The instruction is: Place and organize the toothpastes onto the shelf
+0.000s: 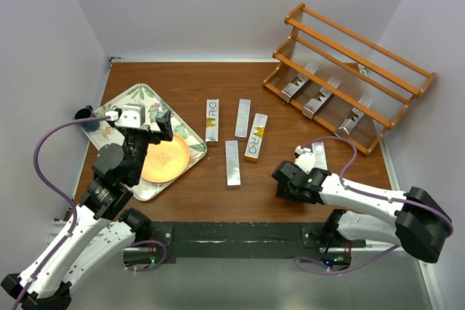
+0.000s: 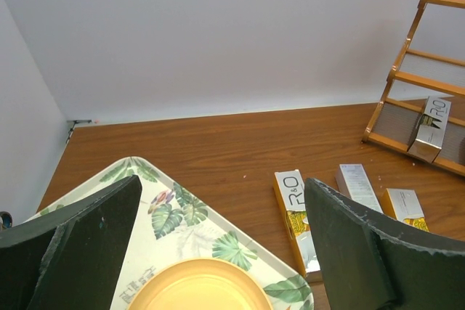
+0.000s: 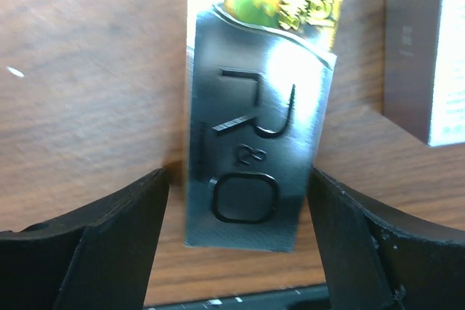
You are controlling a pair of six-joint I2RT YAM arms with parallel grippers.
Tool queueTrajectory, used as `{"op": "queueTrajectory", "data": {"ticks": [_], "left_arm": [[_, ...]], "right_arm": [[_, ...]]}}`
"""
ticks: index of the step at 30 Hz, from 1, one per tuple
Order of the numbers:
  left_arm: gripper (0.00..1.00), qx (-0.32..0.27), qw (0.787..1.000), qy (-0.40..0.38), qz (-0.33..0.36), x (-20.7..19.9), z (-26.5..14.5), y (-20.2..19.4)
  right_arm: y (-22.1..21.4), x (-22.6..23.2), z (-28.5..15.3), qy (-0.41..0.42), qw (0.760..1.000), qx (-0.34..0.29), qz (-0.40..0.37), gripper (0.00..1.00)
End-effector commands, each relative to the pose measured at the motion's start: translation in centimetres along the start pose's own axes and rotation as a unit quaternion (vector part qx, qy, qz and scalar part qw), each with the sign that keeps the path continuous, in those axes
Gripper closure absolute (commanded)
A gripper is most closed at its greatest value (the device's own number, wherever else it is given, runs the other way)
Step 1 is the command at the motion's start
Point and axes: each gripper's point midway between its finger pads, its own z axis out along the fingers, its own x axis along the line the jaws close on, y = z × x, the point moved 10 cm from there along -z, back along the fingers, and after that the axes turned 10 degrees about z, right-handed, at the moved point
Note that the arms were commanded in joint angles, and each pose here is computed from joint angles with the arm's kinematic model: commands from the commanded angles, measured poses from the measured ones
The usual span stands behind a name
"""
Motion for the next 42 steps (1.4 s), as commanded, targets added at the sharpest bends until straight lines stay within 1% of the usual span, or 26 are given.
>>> {"op": "queueTrajectory", "data": {"ticks": [1, 7, 13, 14, 15, 16, 17, 20, 23, 30, 33, 36, 38, 39, 40, 41, 42], "left_arm": [[0.01, -0.014, 1.000, 0.000, -0.009, -0.1, 0.2, 0.4], [0.00, -0.013, 1.000, -0.002, -0.008, -0.1, 0.3, 0.4], [0.00, -0.011, 1.000, -0.001, -0.007, -0.2, 0.4, 0.3], [0.00, -0.012, 1.000, -0.002, -0.007, -0.2, 0.4, 0.4], [0.00, -0.011, 1.000, -0.003, -0.007, -0.2, 0.4, 0.3], [0.00, -0.010, 1.000, -0.004, -0.006, -0.3, 0.4, 0.3], [0.00, -0.010, 1.000, -0.006, -0.006, -0.3, 0.4, 0.2], [0.00, -0.011, 1.000, -0.007, -0.006, -0.3, 0.5, 0.4], [0.00, -0.010, 1.000, -0.006, -0.006, -0.3, 0.4, 0.3], [0.00, -0.009, 1.000, -0.006, -0.006, -0.3, 0.5, 0.2], [0.01, -0.010, 1.000, -0.007, -0.006, -0.3, 0.4, 0.3], [0.00, -0.011, 1.000, -0.006, -0.007, -0.2, 0.4, 0.3], [0.01, -0.013, 1.000, -0.005, -0.007, -0.2, 0.3, 0.3], [0.00, -0.013, 1.000, -0.005, -0.007, -0.2, 0.3, 0.3], [0.01, -0.013, 1.000, -0.006, -0.007, -0.2, 0.3, 0.3], [0.00, -0.013, 1.000, -0.008, -0.007, -0.2, 0.3, 0.3], [0.01, -0.014, 1.000, -0.008, -0.007, -0.2, 0.3, 0.3]], "right_arm": [[0.5, 1.2, 0.7, -0.002, 0.998, -0.056, 0.040, 0.21], [0.5, 1.7, 1.0, -0.002, 0.996, -0.077, 0.051, 0.28], [0.6, 1.8, 0.5, 0.009, 0.995, -0.083, 0.046, 0.41], [0.7, 1.8, 0.2, 0.015, 0.995, -0.083, 0.046, 0.47], [0.7, 1.8, 0.0, 0.016, 0.995, -0.083, 0.043, 0.51], [0.8, 1.7, -0.3, 0.014, 0.996, -0.083, 0.039, 0.58], [0.9, 1.7, -0.6, 0.017, 0.996, -0.084, 0.036, 0.68], [1.4, 1.7, -1.5, 0.015, 0.996, -0.088, 0.019, 0.75], [2.2, 1.9, -2.8, 0.022, 0.995, -0.092, 0.005, 0.78], [4.9, 3.6, -6.8, 0.066, 0.992, -0.107, -0.024, 0.79], [6.6, 4.7, -8.5, 0.074, 0.988, -0.131, -0.032, 0.84], [8.7, 5.7, -9.8, 0.069, 0.986, -0.141, -0.051, 0.85], [10.6, 6.5, -10.2, 0.072, 0.986, -0.148, -0.038, 0.84], [11.1, 6.7, -10.3, 0.081, 0.986, -0.138, -0.049, 0.84], [12.8, 7.0, -10.5, 0.089, 0.984, -0.149, -0.024, 0.84], [13.6, 7.3, -10.2, 0.089, 0.985, -0.148, -0.022, 0.84], [15.3, 7.4, -10.4, 0.091, 0.983, -0.159, -0.011, 0.84]]}}
